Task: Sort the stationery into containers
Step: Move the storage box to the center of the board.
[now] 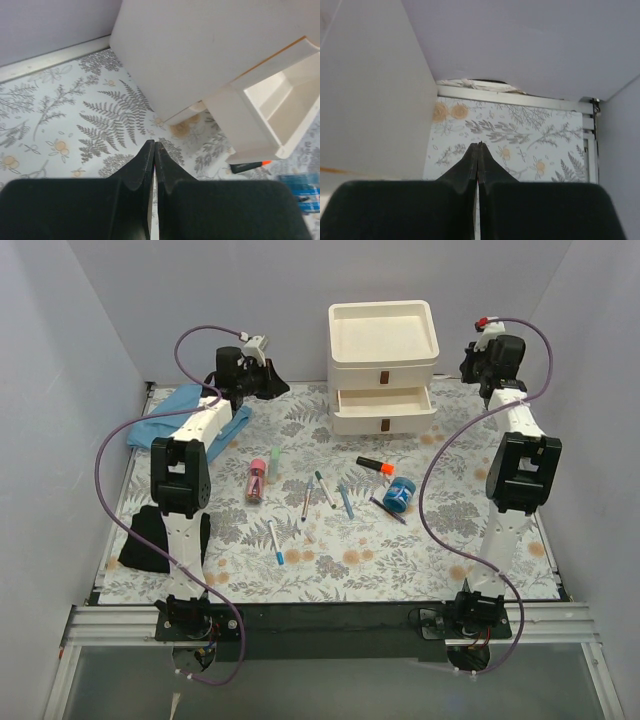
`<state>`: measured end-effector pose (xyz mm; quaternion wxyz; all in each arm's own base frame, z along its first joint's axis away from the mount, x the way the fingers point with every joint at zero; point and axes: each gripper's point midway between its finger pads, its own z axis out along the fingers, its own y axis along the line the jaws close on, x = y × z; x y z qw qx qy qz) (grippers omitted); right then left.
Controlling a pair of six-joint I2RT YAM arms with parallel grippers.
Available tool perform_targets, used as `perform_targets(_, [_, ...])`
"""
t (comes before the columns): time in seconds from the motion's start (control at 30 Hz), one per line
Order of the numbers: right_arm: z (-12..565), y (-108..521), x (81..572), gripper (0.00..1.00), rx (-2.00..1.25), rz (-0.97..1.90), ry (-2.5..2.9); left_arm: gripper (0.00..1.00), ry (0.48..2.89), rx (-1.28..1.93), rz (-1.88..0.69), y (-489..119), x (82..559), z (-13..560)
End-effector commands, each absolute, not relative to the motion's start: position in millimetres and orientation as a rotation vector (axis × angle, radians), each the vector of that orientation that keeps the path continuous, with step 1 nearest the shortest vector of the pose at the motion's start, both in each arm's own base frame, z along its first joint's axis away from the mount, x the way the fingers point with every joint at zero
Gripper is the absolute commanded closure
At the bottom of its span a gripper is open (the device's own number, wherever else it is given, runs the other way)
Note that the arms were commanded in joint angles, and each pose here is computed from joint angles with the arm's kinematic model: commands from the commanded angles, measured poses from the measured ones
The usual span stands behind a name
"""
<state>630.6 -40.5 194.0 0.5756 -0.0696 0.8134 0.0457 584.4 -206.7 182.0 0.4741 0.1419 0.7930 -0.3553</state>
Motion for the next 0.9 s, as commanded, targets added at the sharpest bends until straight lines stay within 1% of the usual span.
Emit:
perform_targets(0.0, [237, -19, 665, 0.99, -0.207, 0.17, 1.752, 1.0, 1.912, 0.415, -0.68, -191, 592, 200])
perform_targets(0.03, [237, -15, 669, 0.99, -0.209, 0.178, 1.742, 1.0, 1.938, 0.406, -0.673, -189, 587, 191])
perform_targets(0.07, [227, -13, 674, 0.99, -0.21, 0.185, 1.754, 1.0, 1.926, 0.406, -0.658, -187, 583, 200])
perform_targets(0.1, [232, -6, 678, 0.99, -0.22, 0.193, 1.738, 1.0, 1.933, 0.402, -0.646, -185, 579, 199])
perform_targets(0.13, [230, -2, 680, 0.99, -0.221, 0.203, 1.738, 1.0, 1.966, 0.397, -0.644, -184, 572, 186])
perform_targets(0.17, [223, 2, 682, 0.99, -0.221, 0.213, 1.746, 1.0, 1.974, 0.394, -0.64, -183, 567, 185])
perform_targets(0.37, [211, 46, 679, 0.99, -0.255, 0.28, 1.761, 1.0, 2.022, 0.379, -0.617, -186, 545, 175])
perform_targets(0.53, [207, 60, 676, 0.99, -0.269, 0.31, 1.77, 1.0, 2.036, 0.37, -0.62, -187, 540, 171])
perform_targets(0.57, [204, 78, 673, 0.99, -0.29, 0.326, 1.773, 1.0, 2.04, 0.362, -0.608, -185, 541, 170])
perform_targets(0.63, [209, 80, 672, 0.99, -0.289, 0.318, 1.768, 1.0, 2.046, 0.355, -0.597, -184, 541, 168])
perform_targets(0.73, [210, 65, 673, 0.99, -0.227, 0.242, 1.781, 1.0, 2.046, 0.342, -0.57, -180, 542, 170])
perform_targets(0.8, [203, 34, 673, 0.99, -0.13, 0.137, 1.811, 1.0, 2.056, 0.318, -0.529, -174, 544, 171])
perform_targets(0.83, [211, 27, 669, 0.99, -0.106, 0.108, 1.808, 1.0, 2.086, 0.31, -0.508, -169, 541, 166])
perform_targets(0.87, [200, -12, 662, 0.99, -0.031, 0.034, 1.844, 0.88, 2.088, 0.299, -0.49, -163, 540, 172])
